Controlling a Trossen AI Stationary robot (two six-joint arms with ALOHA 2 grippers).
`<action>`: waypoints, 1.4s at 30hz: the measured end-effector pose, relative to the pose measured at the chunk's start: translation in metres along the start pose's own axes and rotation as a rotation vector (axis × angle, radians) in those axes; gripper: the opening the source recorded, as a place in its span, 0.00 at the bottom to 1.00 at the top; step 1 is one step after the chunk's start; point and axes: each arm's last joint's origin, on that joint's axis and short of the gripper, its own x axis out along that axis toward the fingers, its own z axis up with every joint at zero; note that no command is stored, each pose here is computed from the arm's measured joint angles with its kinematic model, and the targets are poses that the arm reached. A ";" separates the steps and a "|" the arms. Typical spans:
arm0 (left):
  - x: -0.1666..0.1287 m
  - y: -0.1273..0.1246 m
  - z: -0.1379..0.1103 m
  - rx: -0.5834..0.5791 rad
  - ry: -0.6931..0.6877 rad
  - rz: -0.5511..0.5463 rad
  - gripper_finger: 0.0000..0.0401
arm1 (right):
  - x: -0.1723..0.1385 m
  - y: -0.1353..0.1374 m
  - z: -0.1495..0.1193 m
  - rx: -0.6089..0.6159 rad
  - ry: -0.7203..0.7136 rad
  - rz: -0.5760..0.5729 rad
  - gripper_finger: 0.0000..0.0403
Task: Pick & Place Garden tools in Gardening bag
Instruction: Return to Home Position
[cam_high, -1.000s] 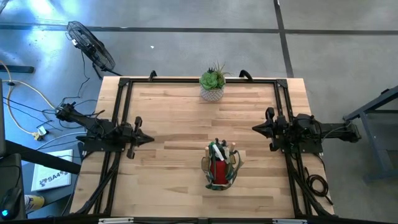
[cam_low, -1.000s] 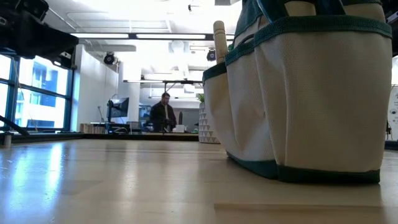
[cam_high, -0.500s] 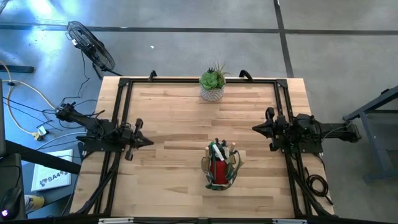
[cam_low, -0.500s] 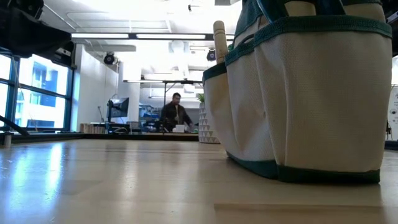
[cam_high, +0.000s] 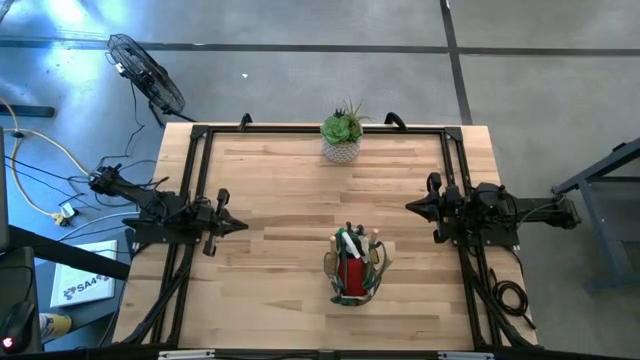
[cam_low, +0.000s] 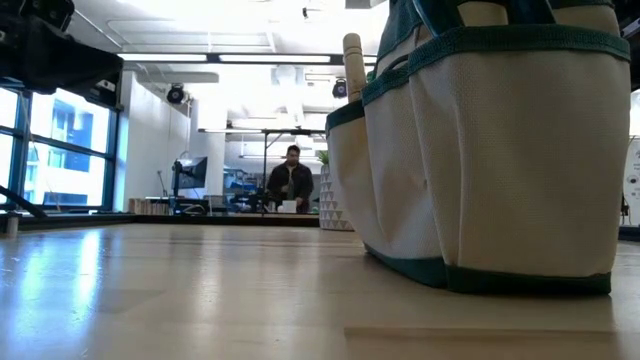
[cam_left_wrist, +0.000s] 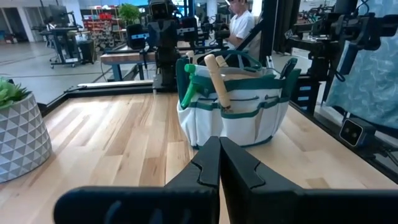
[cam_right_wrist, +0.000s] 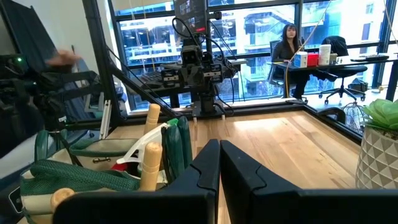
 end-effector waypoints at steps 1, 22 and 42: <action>0.000 0.000 0.000 0.000 0.000 0.000 0.00 | 0.000 0.000 0.000 0.000 0.000 0.000 0.01; 0.003 0.024 -0.003 -0.093 0.031 -0.059 0.00 | 0.000 0.000 0.000 0.000 0.000 0.000 0.01; 0.006 0.027 -0.009 -0.093 -0.034 -0.042 0.00 | 0.000 0.000 0.000 0.000 0.000 0.000 0.01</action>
